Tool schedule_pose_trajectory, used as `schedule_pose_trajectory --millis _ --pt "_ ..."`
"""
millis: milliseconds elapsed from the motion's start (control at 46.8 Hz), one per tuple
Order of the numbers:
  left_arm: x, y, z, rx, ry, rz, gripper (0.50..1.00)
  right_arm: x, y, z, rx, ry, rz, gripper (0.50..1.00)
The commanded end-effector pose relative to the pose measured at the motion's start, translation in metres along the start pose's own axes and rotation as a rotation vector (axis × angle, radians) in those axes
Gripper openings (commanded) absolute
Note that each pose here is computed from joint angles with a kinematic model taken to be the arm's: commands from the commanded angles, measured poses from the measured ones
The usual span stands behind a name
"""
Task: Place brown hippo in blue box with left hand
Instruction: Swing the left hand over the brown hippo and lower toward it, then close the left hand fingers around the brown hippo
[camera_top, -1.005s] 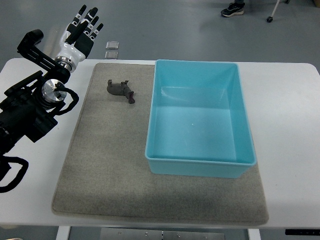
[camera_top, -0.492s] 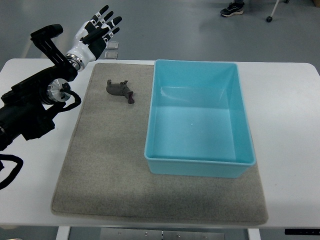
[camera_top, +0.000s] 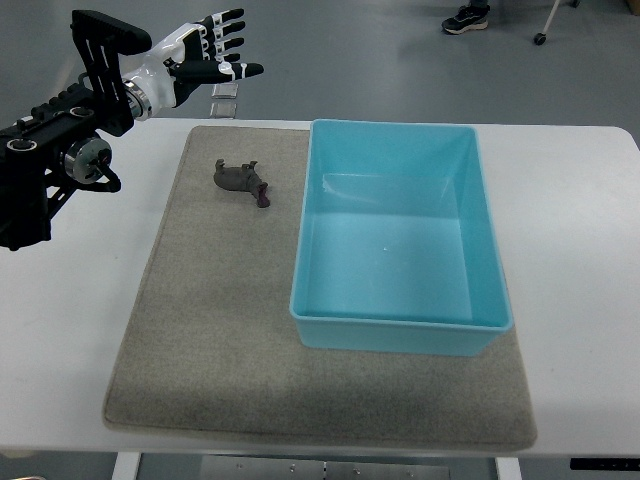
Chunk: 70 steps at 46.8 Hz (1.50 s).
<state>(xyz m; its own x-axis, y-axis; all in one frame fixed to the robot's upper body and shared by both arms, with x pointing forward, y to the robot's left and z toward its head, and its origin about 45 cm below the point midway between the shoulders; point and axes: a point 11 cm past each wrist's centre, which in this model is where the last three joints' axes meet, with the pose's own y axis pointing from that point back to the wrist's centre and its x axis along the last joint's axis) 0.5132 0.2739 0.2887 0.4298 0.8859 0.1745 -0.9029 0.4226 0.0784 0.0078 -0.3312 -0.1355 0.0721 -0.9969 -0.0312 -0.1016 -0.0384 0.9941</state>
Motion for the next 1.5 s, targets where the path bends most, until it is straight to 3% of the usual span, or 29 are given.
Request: schedule_pose_trajectory --millis 0,492,919,1475 --pt "0.006 0.004 0.001 0.031 -0.115 -0.026 0.996 0.0 0.0 0.0 0.0 0.0 0.0 0.936" --pt "-0.02 0.003 -0.005 0.159 -0.688 -0.268 0.994 0.0 0.0 0.0 0.0 0.0 0.0 0.936" --pt "-0.019 0.008 -0.015 0.214 -1.052 -0.379 0.994 0.0 0.0 0.001 -0.001 0.0 0.0 0.936" --pt "-0.026 0.015 -0.031 0.226 -1.131 -0.472 0.996 0.0 0.0 0.001 -0.001 0.0 0.0 0.936"
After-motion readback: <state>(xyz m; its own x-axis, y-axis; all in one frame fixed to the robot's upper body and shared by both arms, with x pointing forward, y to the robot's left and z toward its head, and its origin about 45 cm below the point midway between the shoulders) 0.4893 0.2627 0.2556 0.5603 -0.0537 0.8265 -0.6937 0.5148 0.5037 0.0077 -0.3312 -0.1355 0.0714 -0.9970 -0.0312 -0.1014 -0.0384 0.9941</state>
